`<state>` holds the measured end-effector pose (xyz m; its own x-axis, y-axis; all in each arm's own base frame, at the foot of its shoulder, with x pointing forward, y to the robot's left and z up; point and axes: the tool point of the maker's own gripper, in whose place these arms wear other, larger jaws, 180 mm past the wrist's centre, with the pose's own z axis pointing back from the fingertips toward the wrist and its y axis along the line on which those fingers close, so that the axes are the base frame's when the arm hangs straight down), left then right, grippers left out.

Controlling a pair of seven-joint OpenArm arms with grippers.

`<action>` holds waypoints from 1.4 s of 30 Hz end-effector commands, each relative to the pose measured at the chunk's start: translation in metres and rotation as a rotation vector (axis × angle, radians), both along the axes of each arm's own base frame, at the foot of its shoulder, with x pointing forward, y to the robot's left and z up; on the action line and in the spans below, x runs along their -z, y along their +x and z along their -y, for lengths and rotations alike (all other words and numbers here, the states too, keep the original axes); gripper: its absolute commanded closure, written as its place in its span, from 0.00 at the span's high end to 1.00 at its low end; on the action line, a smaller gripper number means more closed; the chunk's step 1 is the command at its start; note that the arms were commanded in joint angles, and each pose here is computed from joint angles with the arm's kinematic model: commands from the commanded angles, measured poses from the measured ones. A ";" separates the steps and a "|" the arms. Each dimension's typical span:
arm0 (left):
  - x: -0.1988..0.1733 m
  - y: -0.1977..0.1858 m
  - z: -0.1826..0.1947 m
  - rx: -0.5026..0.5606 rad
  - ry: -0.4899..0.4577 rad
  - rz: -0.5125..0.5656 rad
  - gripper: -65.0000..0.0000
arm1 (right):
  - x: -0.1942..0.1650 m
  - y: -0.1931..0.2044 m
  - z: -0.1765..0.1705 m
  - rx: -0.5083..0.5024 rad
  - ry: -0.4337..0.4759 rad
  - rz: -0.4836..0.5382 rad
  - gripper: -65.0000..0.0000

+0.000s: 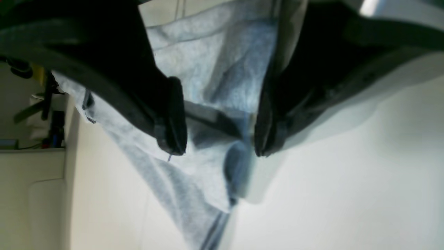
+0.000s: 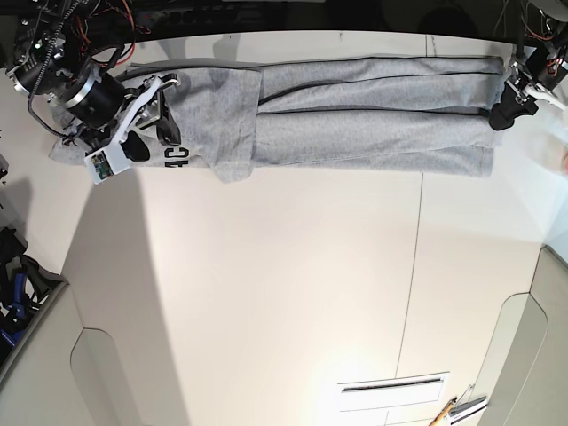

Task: Fold the T-shirt properly
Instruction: 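Grasp the shirt end with the right gripper and the other end with left, then fold the end held by the left gripper toward the right gripper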

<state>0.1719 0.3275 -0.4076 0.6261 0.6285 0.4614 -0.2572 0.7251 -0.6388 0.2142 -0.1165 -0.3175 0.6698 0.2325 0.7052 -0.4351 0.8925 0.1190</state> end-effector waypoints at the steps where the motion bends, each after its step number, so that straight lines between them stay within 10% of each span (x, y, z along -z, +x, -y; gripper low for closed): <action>1: -0.006 0.003 -0.001 0.030 0.021 0.011 0.54 | -0.011 0.005 -0.002 -0.007 0.012 0.047 0.47; 10: 0.007 0.000 0.009 0.083 0.042 -0.042 0.53 | -0.011 0.005 -0.002 -0.007 0.012 0.047 0.47; 17: 0.002 0.005 0.007 0.061 0.041 -0.007 0.00 | -0.011 0.005 -0.002 -0.007 0.012 0.046 0.47; 28: -0.072 0.039 0.046 0.212 0.005 0.214 0.00 | -0.005 0.007 0.017 0.058 -0.067 0.032 0.47; 42: -0.072 0.038 0.186 0.398 -0.265 0.284 0.00 | -0.008 0.006 0.144 0.358 -0.216 0.034 0.47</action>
<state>0.2033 0.1387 -0.3486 0.7437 0.4738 0.4716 0.1749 0.5429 -0.8214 0.2141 -0.2573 -0.3198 0.7395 0.1202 0.6624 -0.0917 0.9927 -0.0778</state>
